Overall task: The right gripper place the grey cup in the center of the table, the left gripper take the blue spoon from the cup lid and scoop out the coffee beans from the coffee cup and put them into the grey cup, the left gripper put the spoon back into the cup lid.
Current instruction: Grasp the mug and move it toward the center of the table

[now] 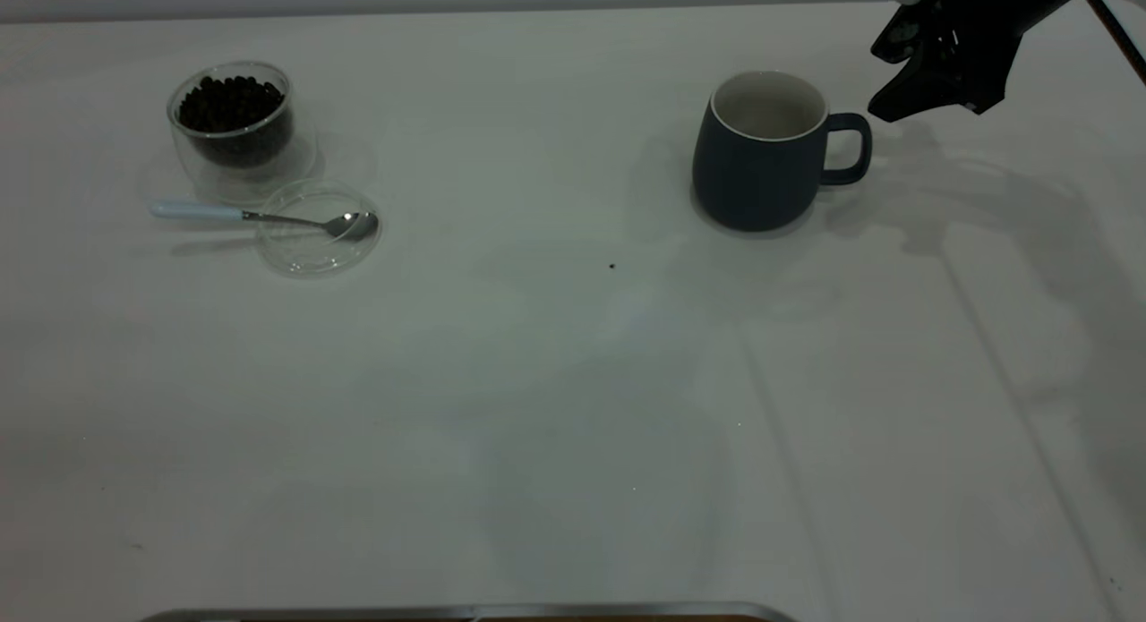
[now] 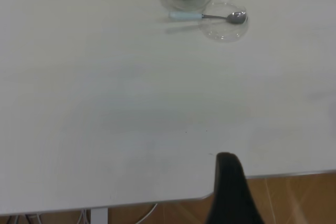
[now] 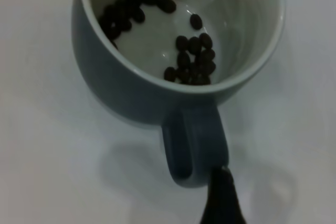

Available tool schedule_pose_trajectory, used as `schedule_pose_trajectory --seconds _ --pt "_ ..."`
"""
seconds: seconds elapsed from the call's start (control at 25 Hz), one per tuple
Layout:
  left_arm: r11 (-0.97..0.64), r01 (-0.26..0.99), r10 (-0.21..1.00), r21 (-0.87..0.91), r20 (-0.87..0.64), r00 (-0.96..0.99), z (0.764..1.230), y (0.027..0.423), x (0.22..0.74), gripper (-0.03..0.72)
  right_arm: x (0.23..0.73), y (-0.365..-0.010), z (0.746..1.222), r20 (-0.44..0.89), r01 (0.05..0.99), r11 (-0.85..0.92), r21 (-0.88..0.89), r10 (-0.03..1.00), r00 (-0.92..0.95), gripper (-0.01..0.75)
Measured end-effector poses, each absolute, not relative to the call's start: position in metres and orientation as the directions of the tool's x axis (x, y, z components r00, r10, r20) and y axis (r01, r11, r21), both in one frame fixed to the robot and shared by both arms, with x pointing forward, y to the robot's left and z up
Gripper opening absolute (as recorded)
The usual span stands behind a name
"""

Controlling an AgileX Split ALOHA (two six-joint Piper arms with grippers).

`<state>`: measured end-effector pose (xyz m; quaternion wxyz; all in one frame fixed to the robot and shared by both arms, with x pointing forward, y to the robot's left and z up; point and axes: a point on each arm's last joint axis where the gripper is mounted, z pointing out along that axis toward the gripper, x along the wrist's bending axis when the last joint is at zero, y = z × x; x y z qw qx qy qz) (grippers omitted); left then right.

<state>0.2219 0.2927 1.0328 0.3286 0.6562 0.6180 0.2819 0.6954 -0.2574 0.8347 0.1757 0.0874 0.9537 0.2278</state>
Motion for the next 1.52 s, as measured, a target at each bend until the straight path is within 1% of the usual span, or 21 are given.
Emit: schedule_pose_trajectory --seconds 0.32,0.72,1.04,1.2,1.36,1.52 --pt "-0.02 0.626 0.996 0.78 -0.036 0.077 1.033 0.293 0.222 0.555 0.691 -0.247 0.829 -0.249 0.07 0.872 0.484 0.214 -0.945 0.57" --pt "-0.02 0.626 0.996 0.78 -0.036 0.077 1.033 0.293 0.222 0.555 0.689 -0.226 0.798 -0.239 0.058 0.891 0.451 0.183 -0.954 0.571" --pt "-0.02 0.626 0.996 0.78 -0.036 0.077 1.033 0.293 0.222 0.555 0.688 -0.179 0.788 -0.242 -0.006 0.884 0.467 0.121 -0.963 0.571" --pt "-0.02 0.626 0.996 0.78 -0.036 0.077 1.033 0.293 0.222 0.555 0.687 -0.151 0.786 -0.251 -0.05 0.875 0.481 0.083 -0.964 0.555" --pt "-0.02 0.626 0.996 0.78 -0.036 0.077 1.033 0.293 0.222 0.555 0.682 -0.124 0.788 -0.246 -0.055 0.854 0.517 0.087 -0.965 0.544" --pt "-0.02 0.626 0.996 0.78 -0.036 0.077 1.033 0.293 0.222 0.555 0.677 -0.103 0.79 -0.235 -0.033 0.832 0.554 0.118 -0.965 0.544"
